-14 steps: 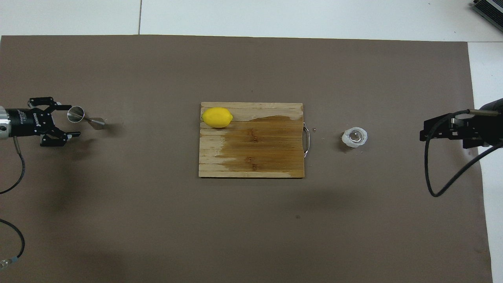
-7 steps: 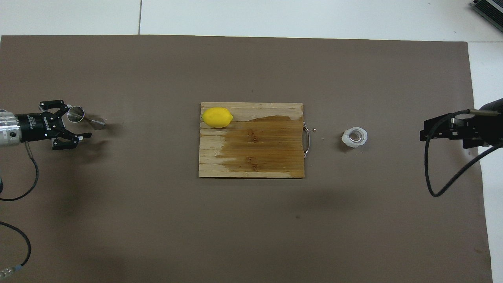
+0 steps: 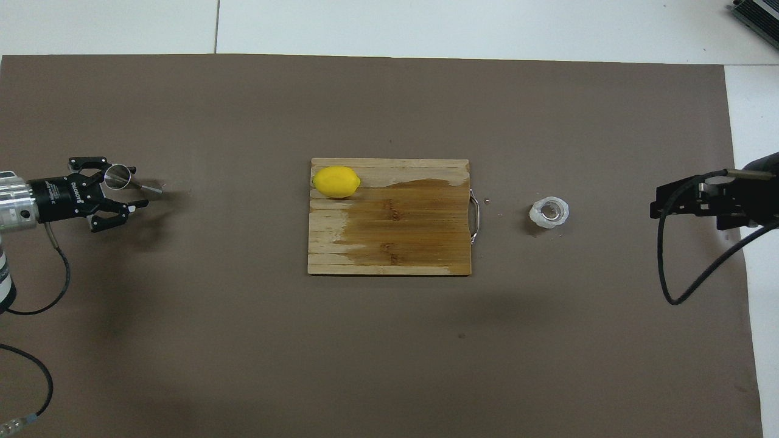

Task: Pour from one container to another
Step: 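Close the left gripper around the small metal cup, then carry the metal cup with the left gripper over the wooden board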

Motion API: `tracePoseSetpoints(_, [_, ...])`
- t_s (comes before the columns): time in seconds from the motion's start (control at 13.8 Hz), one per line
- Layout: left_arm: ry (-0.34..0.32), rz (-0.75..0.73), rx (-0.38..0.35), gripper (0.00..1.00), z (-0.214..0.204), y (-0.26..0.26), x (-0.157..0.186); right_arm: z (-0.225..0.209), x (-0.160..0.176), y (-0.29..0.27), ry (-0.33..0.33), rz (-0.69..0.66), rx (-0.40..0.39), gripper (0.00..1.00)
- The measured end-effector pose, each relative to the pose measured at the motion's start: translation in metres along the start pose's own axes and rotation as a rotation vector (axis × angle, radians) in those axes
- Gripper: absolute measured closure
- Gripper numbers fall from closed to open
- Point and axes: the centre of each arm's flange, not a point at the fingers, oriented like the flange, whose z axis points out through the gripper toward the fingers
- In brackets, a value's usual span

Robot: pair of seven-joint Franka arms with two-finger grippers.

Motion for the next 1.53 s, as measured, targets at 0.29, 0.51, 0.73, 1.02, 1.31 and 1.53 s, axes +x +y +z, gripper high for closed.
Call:
tracePoseSetpoints(0.29, [-0.058, 0.008, -0.015, 0.81, -0.003, 0.000, -0.014, 0.000, 0.000, 0.000, 0.000, 0.000, 0.000, 0.00])
tracePoseSetpoints(0.51, [-0.092, 0.082, 0.012, 0.89, -0.001, -0.005, -0.053, 0.000, 0.000, 0.000, 0.000, 0.000, 0.000, 0.00])
tracePoseSetpoints(0.73, [-0.115, 0.161, 0.054, 0.89, 0.023, -0.024, -0.113, 0.000, 0.000, 0.000, 0.000, 0.000, 0.000, 0.00])
tracePoseSetpoints(1.02, [-0.155, 0.172, 0.097, 0.89, 0.053, -0.056, -0.173, 0.000, 0.000, 0.000, 0.000, 0.000, 0.000, 0.00])
tracePoseSetpoints(1.31, [-0.169, 0.155, 0.089, 0.89, 0.114, -0.103, -0.231, 0.000, 0.000, 0.000, 0.000, 0.000, 0.000, 0.00])
tracePoseSetpoints(1.53, [-0.184, 0.107, 0.067, 0.89, 0.153, -0.137, -0.260, 0.000, 0.000, 0.000, 0.000, 0.000, 0.000, 0.00])
